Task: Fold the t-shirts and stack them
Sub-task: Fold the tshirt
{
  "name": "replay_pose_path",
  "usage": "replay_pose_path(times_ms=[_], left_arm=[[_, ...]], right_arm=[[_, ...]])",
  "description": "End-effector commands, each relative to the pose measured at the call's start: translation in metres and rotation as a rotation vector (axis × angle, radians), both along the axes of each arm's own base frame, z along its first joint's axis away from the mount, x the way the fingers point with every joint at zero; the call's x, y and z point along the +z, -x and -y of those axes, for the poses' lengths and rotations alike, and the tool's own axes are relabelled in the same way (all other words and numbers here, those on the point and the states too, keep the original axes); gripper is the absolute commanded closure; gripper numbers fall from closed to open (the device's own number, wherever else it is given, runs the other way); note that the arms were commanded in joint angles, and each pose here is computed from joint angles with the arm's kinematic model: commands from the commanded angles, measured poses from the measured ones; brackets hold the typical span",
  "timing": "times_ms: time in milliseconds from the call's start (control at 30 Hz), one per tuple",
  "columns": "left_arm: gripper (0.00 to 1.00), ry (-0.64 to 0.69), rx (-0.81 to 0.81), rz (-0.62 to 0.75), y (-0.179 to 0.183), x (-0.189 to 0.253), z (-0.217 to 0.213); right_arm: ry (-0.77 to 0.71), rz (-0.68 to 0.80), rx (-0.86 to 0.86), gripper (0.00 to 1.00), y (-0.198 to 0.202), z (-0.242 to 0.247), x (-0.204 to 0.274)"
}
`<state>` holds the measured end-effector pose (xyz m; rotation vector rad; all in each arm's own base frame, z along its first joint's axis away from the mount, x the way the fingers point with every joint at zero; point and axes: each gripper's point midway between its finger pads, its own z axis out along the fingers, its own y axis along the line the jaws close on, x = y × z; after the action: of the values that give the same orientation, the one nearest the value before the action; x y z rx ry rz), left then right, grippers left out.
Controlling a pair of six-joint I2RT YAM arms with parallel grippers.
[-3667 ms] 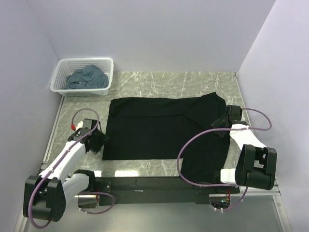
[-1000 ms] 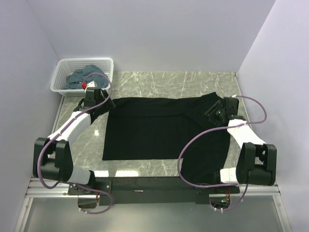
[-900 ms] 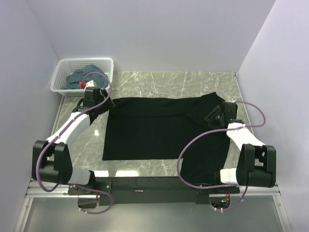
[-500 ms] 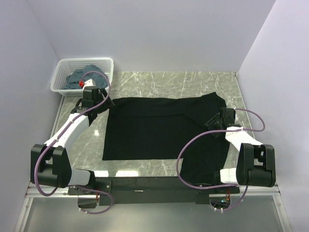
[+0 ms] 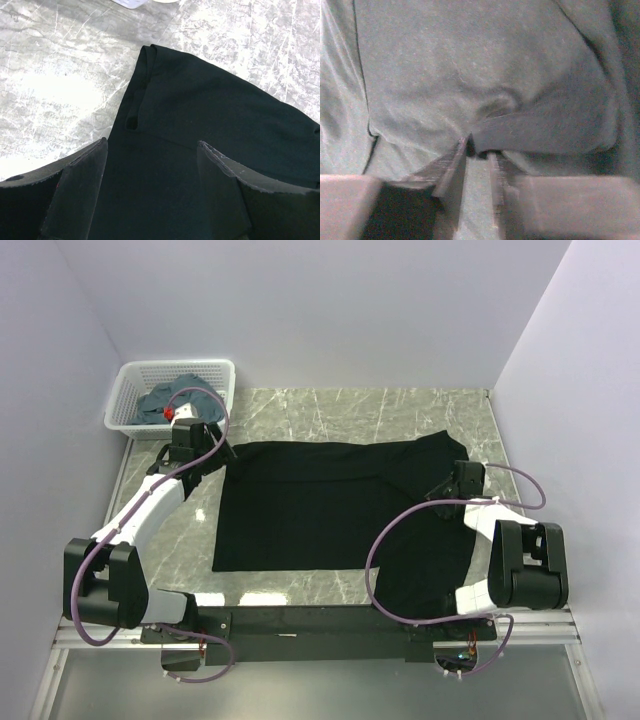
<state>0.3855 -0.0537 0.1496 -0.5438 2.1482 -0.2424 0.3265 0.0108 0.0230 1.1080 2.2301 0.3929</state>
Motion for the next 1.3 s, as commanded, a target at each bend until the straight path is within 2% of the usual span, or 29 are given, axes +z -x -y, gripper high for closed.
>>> replay_pose_path(times_ms=[0,67,167,300,467,667,700,767,833,867,1033,1133,1267], left_arm=[[0.23,-0.017,0.000,0.055,-0.007,0.019,-0.001],[0.22,-0.018,-0.001,0.053,-0.007,0.019,-0.001],[0.22,-0.022,0.000,0.050,-0.007,0.018,-0.002],[0.23,-0.021,-0.003,0.048,-0.007,0.017,-0.001],[0.22,-0.022,-0.011,0.031,-0.007,0.012,0.000],[0.22,-0.021,-0.016,0.025,-0.008,0.011,0.001],[0.22,-0.020,-0.018,0.021,-0.008,0.010,0.001],[0.22,-0.020,-0.022,0.020,-0.008,0.009,0.002],[0.22,-0.017,-0.026,0.012,-0.008,0.007,0.003],[0.22,-0.017,-0.025,0.012,-0.008,0.008,0.003],[0.21,-0.007,-0.033,0.014,-0.008,0.009,0.005],[0.21,0.002,-0.038,0.019,-0.008,0.012,0.007],[0.21,0.004,-0.039,0.018,-0.008,0.012,0.007]], right_arm=[[0.002,0.084,0.002,0.76,-0.029,0.001,0.024],[0.002,0.088,0.004,0.89,-0.033,0.001,0.027],[0.002,0.096,0.011,0.99,-0.040,0.001,0.036],[0.017,0.121,0.018,1.00,-0.059,0.003,0.057],[0.014,0.066,0.042,1.00,-0.087,0.005,0.060],[0.007,0.053,0.045,0.91,-0.124,0.007,0.055],[0.011,0.051,0.047,0.88,-0.129,0.008,0.054],[0.025,0.050,0.063,0.72,-0.140,0.010,0.053],[0.035,0.065,0.077,0.61,-0.143,0.010,0.058],[0.045,0.082,0.102,0.59,-0.142,0.009,0.059],[0.063,0.202,0.158,0.57,-0.122,0.001,0.091],[0.044,0.214,0.178,0.57,-0.104,-0.006,0.085],[-0.009,0.148,0.159,0.57,-0.082,-0.012,0.058]])
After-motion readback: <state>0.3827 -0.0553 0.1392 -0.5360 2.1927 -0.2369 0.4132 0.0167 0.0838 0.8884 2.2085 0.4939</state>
